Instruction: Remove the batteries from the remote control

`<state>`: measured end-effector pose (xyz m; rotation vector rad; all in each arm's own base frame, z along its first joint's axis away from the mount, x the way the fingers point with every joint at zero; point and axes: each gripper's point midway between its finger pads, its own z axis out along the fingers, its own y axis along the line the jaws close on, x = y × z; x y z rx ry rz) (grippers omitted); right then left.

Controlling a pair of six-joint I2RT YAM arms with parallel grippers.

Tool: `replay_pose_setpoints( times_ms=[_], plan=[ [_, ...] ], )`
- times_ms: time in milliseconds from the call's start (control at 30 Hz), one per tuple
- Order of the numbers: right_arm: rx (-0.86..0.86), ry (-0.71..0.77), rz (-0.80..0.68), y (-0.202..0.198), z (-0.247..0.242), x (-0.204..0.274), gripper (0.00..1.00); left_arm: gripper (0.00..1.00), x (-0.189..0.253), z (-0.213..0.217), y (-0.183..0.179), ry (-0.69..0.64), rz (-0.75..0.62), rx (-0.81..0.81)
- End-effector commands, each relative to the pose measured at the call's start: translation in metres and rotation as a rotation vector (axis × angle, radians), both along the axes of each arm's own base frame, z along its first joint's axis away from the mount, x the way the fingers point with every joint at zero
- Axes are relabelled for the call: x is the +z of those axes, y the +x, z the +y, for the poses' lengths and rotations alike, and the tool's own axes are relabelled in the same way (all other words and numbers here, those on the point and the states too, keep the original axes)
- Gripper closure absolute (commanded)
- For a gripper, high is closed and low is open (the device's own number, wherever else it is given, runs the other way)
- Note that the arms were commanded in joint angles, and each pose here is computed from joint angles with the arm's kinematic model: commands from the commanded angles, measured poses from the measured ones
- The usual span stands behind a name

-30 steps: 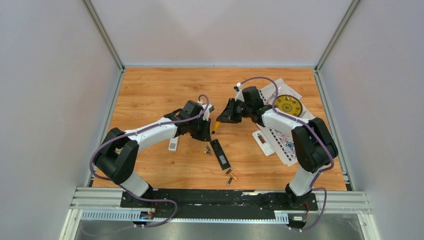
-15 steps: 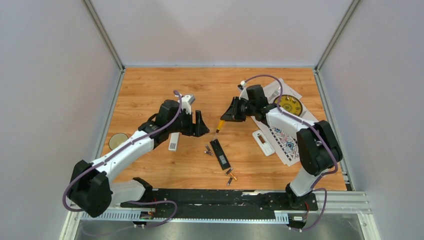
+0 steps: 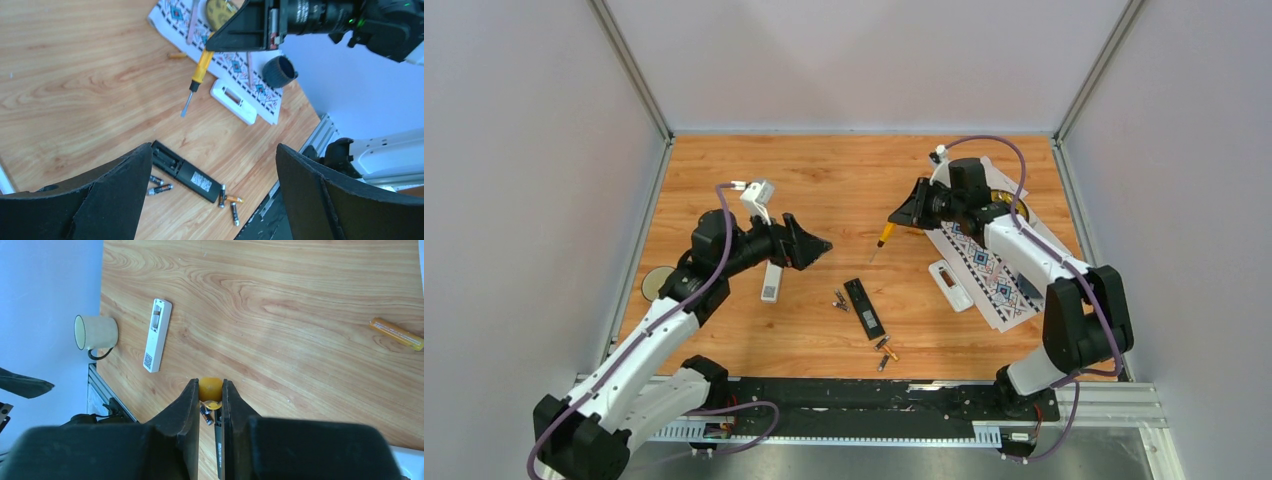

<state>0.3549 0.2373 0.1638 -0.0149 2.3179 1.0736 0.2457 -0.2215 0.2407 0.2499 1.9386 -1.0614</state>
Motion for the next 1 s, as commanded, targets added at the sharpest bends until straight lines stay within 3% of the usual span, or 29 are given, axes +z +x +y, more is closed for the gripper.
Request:
replay_pose_setpoints(
  times_ms=[0, 267, 633, 833, 933, 967],
  plan=[
    [0.006, -0.021, -0.078, -0.006, -0.007, 0.022, 1.0, 0.02, 0.046, 0.007, -0.004, -0.069, -0.156, 0.021],
    [-0.001, -0.089, -0.112, -0.012, -0.019, 0.027, 1.0, 0.01, 0.068, 0.036, -0.002, -0.012, -0.26, 0.158],
    [0.067, -0.223, 0.061, -0.029, -0.03, -0.031, 0.97, 0.0, 0.075, 0.049, -0.006, 0.023, -0.363, 0.193],
    [0.078, -0.273, 0.185, -0.029, -0.031, -0.063, 0.87, 0.0, 0.068, 0.037, -0.009, 0.024, -0.345, 0.116],
    [0.066, -0.272, 0.2, -0.026, -0.03, -0.07, 0.75, 0.0, 0.064, 0.029, -0.01, 0.017, -0.312, 0.076],
    [0.059, -0.269, 0.197, -0.025, -0.03, -0.069, 0.66, 0.0, 0.062, 0.027, -0.01, 0.016, -0.304, 0.067]
  ],
)
